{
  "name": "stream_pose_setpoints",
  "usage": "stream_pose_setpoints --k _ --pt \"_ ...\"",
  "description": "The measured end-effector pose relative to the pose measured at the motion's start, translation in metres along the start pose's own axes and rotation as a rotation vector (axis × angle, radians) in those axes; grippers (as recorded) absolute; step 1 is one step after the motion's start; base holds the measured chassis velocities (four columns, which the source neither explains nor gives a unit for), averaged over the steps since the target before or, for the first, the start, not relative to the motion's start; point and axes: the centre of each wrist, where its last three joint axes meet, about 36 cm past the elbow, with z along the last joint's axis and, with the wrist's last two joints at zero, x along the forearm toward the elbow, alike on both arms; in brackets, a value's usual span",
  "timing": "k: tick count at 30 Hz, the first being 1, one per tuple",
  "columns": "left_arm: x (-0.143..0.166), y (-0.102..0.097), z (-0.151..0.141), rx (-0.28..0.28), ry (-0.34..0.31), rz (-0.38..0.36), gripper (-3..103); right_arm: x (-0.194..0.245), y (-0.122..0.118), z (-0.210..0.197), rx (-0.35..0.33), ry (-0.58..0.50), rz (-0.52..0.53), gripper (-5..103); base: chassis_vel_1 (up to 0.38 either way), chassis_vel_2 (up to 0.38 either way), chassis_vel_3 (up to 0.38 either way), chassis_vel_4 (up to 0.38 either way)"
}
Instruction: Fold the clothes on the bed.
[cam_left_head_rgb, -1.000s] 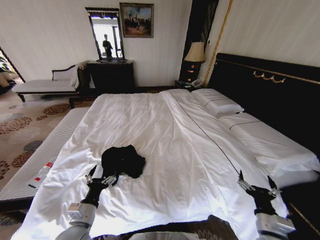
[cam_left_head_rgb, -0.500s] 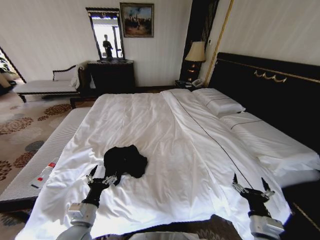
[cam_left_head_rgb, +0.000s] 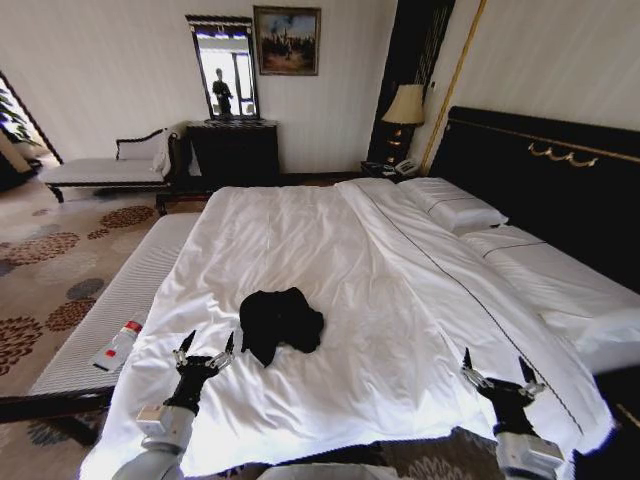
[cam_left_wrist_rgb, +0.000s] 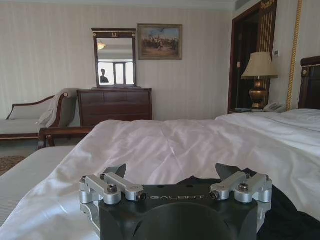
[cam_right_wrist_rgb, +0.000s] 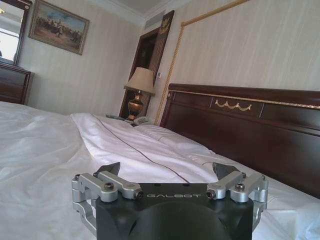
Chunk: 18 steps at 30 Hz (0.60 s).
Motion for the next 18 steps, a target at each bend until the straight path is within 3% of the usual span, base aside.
stream_pose_setpoints --k 13,18 --pt "0.001 0.0 0.003 0.004 0.006 -0.002 100 0.008 0.011 0.011 -0.029 -0.026 -0.002 100 0.015 0.014 -0.013 -0.015" --pt "0.0 0.0 0.003 0.002 0.006 -0.002 100 0.01 0.011 0.014 0.008 -0.001 -0.008 100 0.0 0.0 0.0 0.0"
